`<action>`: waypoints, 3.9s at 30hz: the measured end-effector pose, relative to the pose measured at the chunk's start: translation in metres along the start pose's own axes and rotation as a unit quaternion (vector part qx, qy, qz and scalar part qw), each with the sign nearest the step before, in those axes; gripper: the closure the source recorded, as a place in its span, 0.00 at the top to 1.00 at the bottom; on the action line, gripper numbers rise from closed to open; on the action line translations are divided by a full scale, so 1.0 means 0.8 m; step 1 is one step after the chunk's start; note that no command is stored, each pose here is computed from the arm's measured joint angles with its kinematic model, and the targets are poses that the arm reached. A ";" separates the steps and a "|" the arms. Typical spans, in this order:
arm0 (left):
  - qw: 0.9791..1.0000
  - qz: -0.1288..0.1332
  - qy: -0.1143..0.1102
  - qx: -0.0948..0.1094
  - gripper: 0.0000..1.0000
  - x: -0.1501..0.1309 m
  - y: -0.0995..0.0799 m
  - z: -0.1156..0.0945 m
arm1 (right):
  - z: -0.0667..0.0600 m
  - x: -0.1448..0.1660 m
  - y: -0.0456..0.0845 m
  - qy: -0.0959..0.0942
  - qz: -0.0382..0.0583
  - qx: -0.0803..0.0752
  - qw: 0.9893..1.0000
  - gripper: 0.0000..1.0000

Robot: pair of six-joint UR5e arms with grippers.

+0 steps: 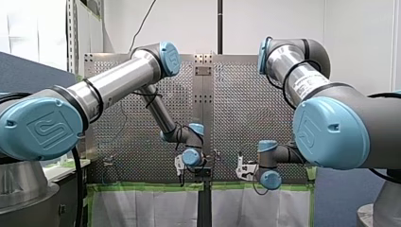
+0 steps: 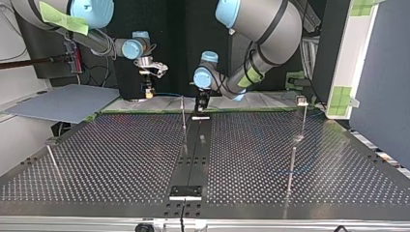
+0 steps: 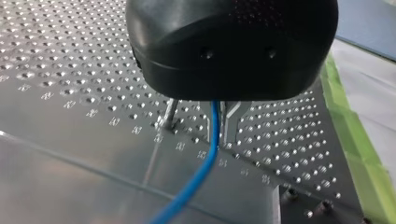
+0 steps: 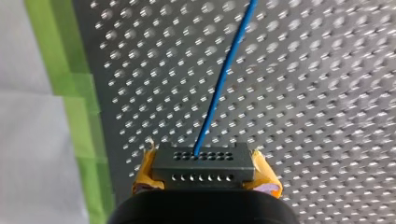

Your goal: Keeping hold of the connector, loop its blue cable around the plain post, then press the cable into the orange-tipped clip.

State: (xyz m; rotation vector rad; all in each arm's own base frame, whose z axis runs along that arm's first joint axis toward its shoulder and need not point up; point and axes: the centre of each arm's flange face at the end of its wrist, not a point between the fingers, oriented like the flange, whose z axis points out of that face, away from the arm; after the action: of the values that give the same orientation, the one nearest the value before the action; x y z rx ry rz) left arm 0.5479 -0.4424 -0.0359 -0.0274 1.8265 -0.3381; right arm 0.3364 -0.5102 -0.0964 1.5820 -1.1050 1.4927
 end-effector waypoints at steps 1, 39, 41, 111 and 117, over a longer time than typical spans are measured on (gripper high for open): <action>1.000 -0.001 -0.001 -0.001 0.07 -0.001 0.002 0.001 | 0.001 -0.005 0.002 -0.002 0.001 -0.002 1.000 0.00; 0.999 -0.011 -0.024 -0.019 0.07 -0.030 0.017 0.027 | 0.071 0.023 0.053 0.002 0.003 -0.028 1.000 0.00; 0.999 -0.011 -0.024 -0.020 0.16 -0.030 0.017 0.027 | 0.071 0.023 0.053 0.002 0.003 -0.026 1.000 0.00; 0.991 0.124 0.047 0.009 1.00 -0.039 -0.049 -0.203 | 0.030 0.001 -0.003 -0.046 -0.035 0.073 0.996 0.00; 0.993 0.111 0.023 -0.011 1.00 -0.055 -0.043 -0.184 | 0.034 0.033 0.007 -0.033 -0.030 0.083 0.996 0.00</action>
State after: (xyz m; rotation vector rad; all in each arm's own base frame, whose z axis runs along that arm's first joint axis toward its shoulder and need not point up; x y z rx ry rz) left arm 0.4157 -0.4346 0.0495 0.1685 1.8585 -0.1613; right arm 0.3421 -0.5405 -0.0734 1.7733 -0.9822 1.5351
